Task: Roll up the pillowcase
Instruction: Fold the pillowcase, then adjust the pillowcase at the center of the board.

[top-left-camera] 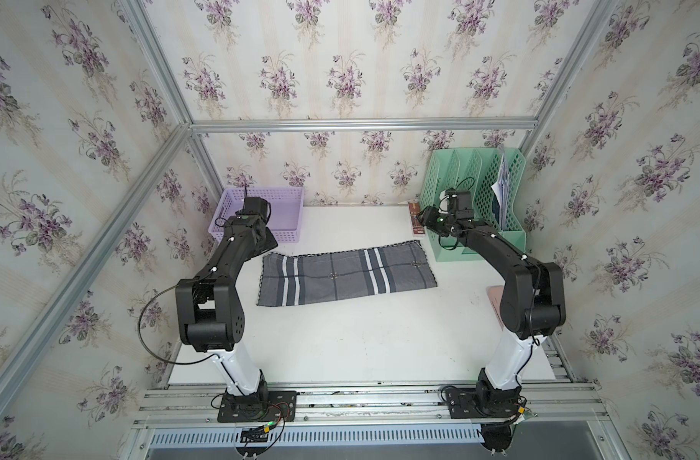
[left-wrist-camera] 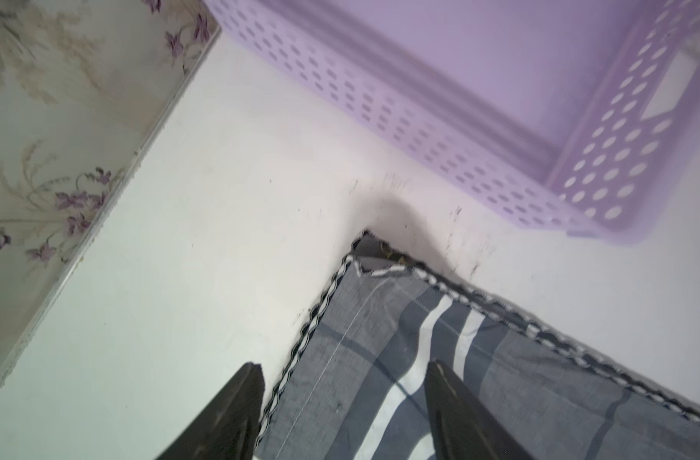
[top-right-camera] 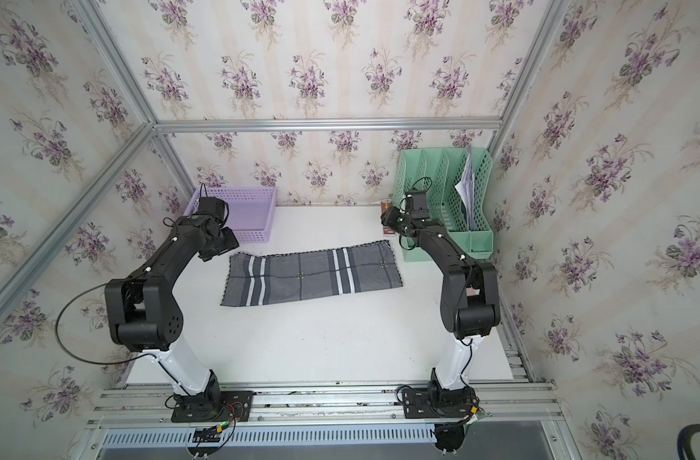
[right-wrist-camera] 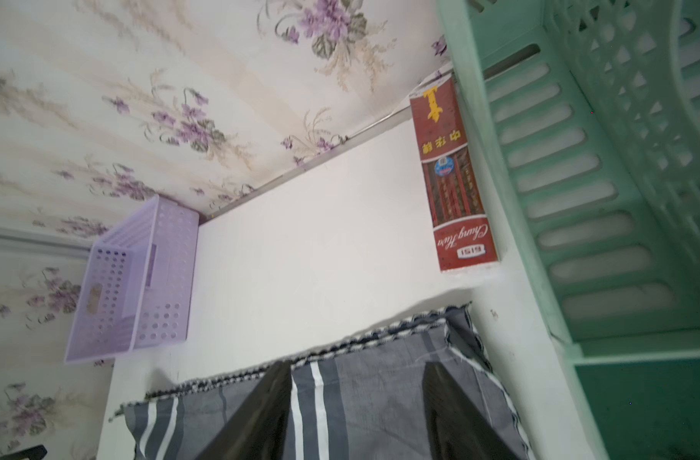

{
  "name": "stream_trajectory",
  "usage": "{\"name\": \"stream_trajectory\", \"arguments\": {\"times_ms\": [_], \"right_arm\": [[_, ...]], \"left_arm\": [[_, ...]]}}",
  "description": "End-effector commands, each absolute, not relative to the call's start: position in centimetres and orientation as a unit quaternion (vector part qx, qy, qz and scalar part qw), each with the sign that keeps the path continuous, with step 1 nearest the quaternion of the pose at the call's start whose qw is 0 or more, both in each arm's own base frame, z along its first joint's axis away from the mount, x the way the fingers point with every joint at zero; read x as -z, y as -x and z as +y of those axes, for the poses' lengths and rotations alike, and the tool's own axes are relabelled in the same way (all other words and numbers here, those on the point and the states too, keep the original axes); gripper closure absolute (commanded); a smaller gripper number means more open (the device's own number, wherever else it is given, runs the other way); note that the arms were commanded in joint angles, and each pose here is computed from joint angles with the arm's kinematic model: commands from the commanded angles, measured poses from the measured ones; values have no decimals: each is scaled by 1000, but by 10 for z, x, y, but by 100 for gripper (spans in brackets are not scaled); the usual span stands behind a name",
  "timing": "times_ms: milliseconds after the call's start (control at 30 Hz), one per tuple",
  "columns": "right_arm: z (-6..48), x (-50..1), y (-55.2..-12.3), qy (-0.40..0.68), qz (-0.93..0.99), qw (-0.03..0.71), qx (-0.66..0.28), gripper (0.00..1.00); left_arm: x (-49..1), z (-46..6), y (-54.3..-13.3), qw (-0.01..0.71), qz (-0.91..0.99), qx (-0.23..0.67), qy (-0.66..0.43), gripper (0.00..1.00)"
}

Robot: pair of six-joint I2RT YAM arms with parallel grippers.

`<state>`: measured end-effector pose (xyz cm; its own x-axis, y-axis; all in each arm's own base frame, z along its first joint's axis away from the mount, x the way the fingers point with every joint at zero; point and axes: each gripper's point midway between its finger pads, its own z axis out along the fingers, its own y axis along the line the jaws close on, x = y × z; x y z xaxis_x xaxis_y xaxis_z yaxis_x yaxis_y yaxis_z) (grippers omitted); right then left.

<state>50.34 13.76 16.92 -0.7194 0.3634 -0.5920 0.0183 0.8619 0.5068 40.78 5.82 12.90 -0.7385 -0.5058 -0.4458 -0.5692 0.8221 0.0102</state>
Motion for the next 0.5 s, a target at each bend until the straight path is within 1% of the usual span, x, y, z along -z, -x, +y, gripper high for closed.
{"name": "stream_trajectory", "arguments": {"times_ms": [0,100,133,233,333,433,467], "right_arm": [[140,-133,-464,-67,929,322,-172,54],[149,-111,-431,-49,936,310,-161,71],[153,-106,-423,-43,937,308,-160,75],[163,-88,-411,-25,945,284,-163,81],[166,-73,-406,-15,951,268,-154,83],[161,-54,-405,-24,958,251,-134,83],[160,-47,-404,-27,961,242,-128,83]], "left_arm": [[-97,55,-371,169,935,-77,302,30],[-70,51,-347,141,942,-77,295,31],[-64,51,-342,133,943,-78,294,31],[-48,53,-333,111,946,-90,291,30],[-37,52,-334,96,949,-91,288,29],[-29,51,-337,83,950,-90,288,33],[-28,51,-337,79,950,-91,287,36]]}}
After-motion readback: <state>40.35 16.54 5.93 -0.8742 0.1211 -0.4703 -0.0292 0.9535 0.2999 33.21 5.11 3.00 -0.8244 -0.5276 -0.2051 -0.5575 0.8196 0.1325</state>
